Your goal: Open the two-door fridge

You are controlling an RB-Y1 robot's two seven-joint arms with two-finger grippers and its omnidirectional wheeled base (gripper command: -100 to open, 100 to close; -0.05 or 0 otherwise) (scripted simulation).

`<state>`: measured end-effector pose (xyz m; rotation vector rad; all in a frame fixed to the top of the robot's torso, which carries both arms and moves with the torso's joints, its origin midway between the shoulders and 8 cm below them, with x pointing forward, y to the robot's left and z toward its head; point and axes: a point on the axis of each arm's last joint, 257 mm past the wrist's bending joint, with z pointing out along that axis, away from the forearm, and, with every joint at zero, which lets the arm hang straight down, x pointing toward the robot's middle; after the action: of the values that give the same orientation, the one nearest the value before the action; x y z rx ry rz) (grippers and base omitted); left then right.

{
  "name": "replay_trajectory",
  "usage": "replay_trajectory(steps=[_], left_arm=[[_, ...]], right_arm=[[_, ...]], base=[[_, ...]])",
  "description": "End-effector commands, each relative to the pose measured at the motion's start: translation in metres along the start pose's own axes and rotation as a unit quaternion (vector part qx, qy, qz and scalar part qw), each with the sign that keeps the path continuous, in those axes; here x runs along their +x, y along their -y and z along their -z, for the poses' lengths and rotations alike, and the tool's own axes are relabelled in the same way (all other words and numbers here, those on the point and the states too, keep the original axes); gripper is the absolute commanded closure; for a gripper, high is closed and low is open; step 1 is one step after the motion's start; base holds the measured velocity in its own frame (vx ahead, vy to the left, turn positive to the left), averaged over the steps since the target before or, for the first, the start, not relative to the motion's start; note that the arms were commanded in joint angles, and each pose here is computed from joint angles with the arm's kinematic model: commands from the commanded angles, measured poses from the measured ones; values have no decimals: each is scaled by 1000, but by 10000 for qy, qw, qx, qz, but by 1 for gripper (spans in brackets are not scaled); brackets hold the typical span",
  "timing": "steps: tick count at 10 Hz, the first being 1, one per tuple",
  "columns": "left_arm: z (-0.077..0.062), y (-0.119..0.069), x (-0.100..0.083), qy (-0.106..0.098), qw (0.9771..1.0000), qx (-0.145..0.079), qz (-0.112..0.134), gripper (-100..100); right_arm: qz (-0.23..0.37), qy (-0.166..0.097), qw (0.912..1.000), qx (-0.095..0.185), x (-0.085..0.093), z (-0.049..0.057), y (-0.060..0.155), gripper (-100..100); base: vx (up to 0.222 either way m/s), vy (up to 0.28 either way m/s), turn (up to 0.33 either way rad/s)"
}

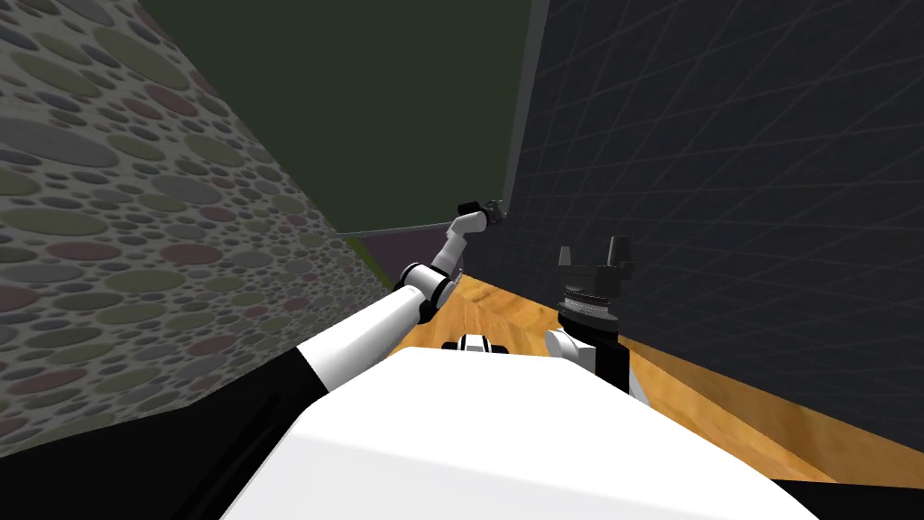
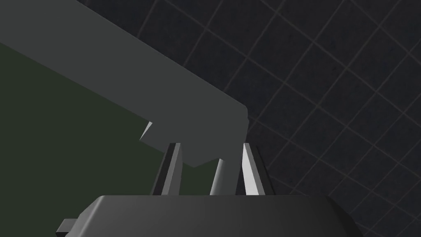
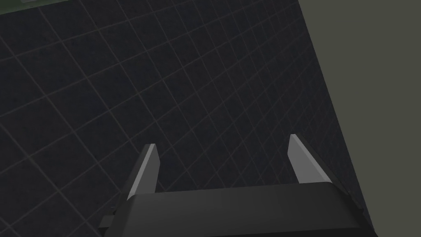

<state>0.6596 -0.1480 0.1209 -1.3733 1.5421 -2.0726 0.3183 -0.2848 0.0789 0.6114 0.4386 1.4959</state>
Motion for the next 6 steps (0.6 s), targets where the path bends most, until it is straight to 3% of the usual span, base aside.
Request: replay_trajectory(steps=[1, 4, 6], left_arm=[[0, -9, 18, -167, 9998, -104, -16, 100], [3, -22, 44, -446, 9987, -256, -26, 100], [4, -27, 53, -540, 9981, -311, -29, 100]], right_arm=[[0, 1, 10000, 0, 0, 0, 0, 0], [-1, 1, 10000, 0, 0, 0, 0, 0], [0, 1, 10000, 1, 0, 0, 0, 0]], base=[[-174, 128, -108], [-257, 145, -214], [-187, 155, -105]])
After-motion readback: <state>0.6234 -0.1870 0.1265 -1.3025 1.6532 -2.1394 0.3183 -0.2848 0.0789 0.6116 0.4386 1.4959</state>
